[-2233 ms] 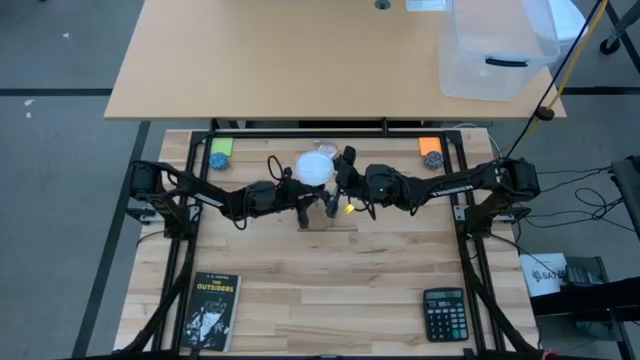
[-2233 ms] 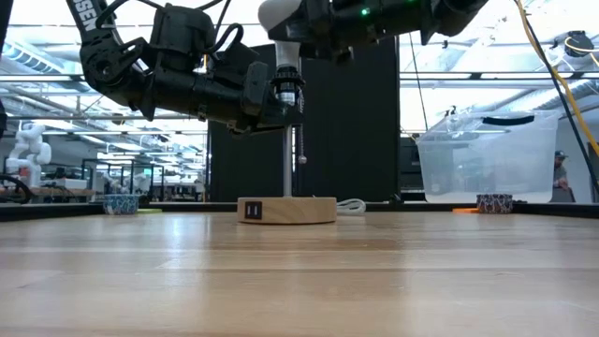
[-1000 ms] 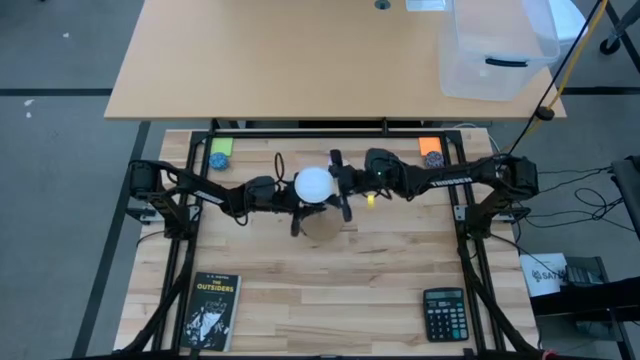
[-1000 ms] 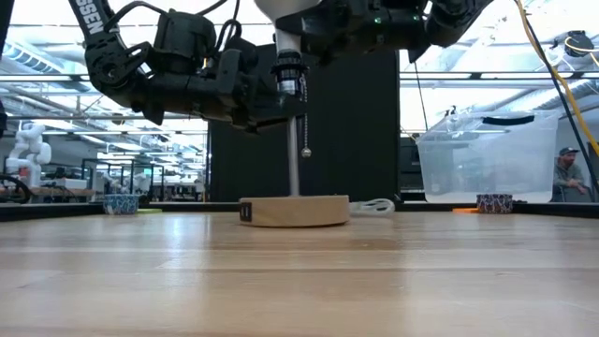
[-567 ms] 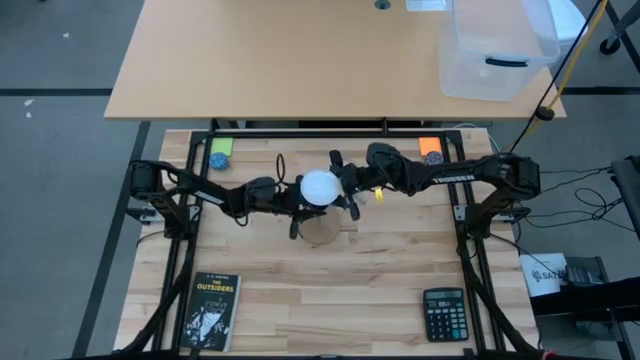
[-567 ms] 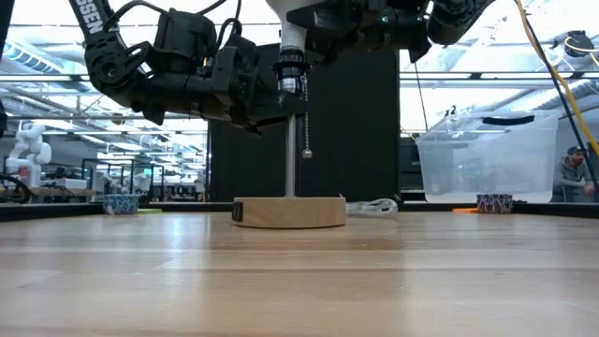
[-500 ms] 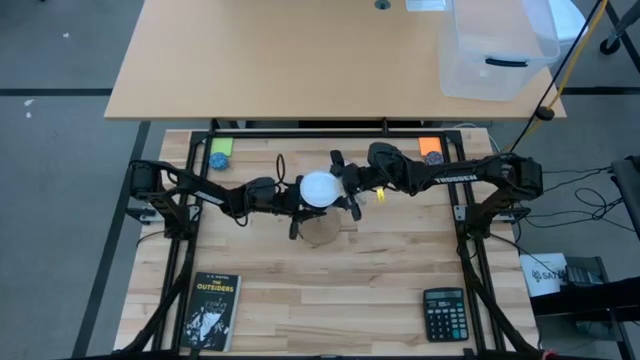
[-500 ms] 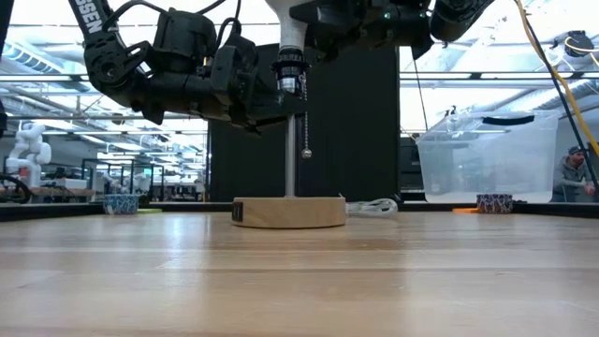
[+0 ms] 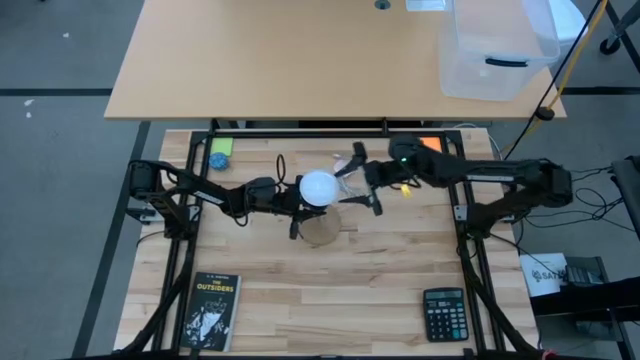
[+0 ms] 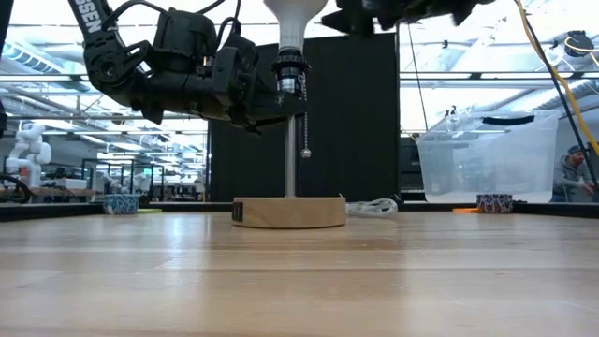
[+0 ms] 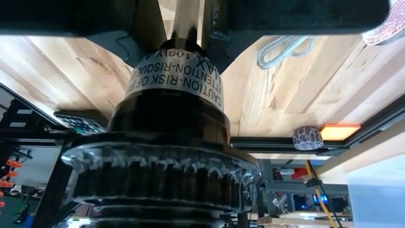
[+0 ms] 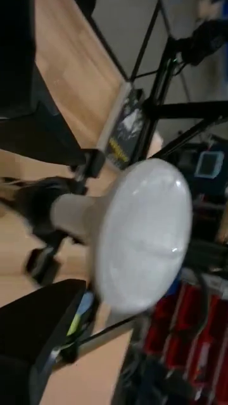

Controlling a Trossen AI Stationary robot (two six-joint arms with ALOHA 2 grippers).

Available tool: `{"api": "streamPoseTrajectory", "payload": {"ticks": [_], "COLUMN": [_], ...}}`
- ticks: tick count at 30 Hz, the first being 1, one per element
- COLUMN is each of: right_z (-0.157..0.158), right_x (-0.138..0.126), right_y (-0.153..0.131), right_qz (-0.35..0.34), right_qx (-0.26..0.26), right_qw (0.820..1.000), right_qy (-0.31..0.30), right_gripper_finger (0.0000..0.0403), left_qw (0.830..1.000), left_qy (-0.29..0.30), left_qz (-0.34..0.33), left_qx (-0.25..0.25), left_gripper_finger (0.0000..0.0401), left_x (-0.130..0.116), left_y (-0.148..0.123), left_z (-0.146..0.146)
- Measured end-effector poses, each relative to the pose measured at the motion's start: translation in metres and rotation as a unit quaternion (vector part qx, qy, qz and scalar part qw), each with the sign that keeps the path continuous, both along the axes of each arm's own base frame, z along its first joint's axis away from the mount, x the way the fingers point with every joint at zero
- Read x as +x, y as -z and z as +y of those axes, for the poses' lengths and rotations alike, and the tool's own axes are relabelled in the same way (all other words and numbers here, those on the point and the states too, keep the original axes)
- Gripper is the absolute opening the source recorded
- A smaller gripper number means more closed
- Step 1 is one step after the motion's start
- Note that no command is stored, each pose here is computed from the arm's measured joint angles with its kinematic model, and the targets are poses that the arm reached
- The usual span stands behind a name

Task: Screw lightbulb
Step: Remove the lightbulb from the lamp

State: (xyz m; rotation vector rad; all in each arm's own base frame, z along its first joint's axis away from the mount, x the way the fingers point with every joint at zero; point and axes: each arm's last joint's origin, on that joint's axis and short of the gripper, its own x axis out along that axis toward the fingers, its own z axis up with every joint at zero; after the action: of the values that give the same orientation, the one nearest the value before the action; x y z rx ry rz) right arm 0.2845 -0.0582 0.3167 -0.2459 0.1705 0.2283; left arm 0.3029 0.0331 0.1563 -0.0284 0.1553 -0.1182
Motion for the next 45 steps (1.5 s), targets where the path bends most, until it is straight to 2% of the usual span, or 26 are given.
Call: {"api": "streamPoseTrajectory", "payload": {"ticks": [5,9,15,23,38,45], "right_z": [0.001,0.001,-0.005,0.003,0.036,0.041], "right_x": [-0.027,-0.028,-0.018,-0.022,0.017,0.031], "right_y": [-0.011,-0.007,0.020,0.047,0.085,0.091], "right_qz": [0.037,0.055,-0.001,-0.080,-0.168,-0.198], "right_qx": [-0.011,0.003,0.006,0.080,0.077,0.085], "right_qw": [0.998,0.996,0.992,0.983,0.953,0.939], "right_qy": [0.057,0.071,0.128,0.145,0.239,0.267], "right_gripper_finger": [0.0303,0.0303,0.0303,0.0303,0.0303,0.0303], "left_qw": [1.000,0.999,0.995,0.987,0.982,0.981], "left_qy": [-0.029,-0.047,-0.096,-0.158,-0.188,-0.193], "left_qz": [0.001,-0.001,0.002,0.004,0.005,0.004], "left_qx": [0.005,0.008,0.003,0.000,0.002,-0.002], "left_gripper_finger": [0.0070,0.0069,0.0069,0.0069,0.0069,0.0069], "left_x": [0.000,0.000,0.000,0.000,-0.001,-0.001], "left_y": [0.000,0.000,0.000,0.001,0.001,0.001], "left_z": [0.001,0.002,0.005,0.009,0.010,0.011]}}
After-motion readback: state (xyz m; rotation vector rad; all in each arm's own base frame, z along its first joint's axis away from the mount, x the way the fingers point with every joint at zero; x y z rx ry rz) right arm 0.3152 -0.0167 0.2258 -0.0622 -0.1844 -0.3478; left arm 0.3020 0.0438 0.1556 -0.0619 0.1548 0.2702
